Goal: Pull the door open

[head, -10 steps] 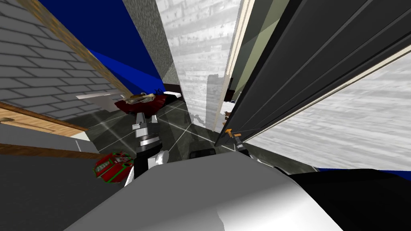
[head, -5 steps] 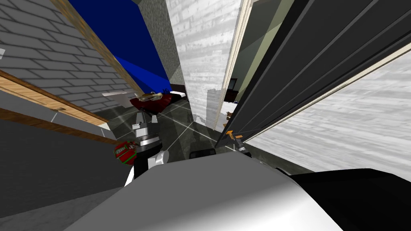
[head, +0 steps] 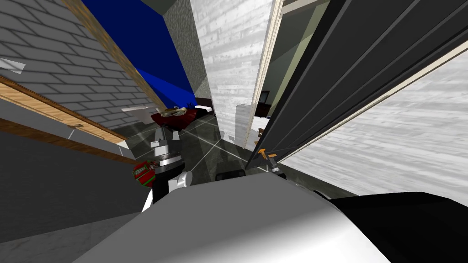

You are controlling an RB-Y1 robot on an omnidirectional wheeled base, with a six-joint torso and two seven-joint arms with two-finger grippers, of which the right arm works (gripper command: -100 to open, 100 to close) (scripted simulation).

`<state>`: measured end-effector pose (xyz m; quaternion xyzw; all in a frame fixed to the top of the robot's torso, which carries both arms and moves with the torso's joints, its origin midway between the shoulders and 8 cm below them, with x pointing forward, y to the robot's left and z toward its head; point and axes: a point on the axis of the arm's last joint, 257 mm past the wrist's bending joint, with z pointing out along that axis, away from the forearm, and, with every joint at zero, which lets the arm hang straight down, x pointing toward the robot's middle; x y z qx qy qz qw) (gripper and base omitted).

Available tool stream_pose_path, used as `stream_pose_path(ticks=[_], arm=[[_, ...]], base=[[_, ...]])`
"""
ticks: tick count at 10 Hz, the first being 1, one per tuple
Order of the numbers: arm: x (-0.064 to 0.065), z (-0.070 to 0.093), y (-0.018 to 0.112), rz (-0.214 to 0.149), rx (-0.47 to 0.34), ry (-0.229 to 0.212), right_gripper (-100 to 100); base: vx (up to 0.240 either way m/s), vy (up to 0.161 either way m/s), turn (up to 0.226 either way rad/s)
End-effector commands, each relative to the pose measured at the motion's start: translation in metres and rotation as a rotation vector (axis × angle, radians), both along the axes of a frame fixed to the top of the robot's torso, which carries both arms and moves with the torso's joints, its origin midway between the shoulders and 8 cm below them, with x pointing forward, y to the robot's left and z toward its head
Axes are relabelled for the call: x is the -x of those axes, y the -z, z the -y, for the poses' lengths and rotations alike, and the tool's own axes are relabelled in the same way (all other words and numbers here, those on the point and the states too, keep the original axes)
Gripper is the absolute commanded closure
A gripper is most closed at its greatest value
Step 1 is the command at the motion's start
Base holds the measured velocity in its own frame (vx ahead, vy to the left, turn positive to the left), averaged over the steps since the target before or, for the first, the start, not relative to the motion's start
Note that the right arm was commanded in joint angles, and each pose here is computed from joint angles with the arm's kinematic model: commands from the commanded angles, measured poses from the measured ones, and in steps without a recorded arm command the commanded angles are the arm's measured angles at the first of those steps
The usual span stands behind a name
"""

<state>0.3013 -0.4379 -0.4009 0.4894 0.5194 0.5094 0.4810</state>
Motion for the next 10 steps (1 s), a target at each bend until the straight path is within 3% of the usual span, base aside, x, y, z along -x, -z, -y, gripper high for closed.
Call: stream_pose_path(ticks=[1,2,4,5,8,10], arm=[[-0.009,-0.015,0.006,-0.008,-0.013,-0.011,100],[-0.015,-0.019,0.000,0.014,-0.017,-0.022,100],[-0.009,-0.015,0.006,-0.008,-0.013,-0.011,100],[-0.019,-0.022,0.011,-0.014,-0.015,-0.005,100],[-0.019,-0.022,0.010,-0.012,-0.015,-0.006,100],[-0.027,-0.028,0.014,-0.019,-0.017,-0.001,100]], base=[[0.069,0.101,0.033],[0.064,0.089,0.006],[0.027,0.021,0.007],[0.045,0.044,-0.009],[0.022,0.039,0.010],[0.041,0.043,0.018]])
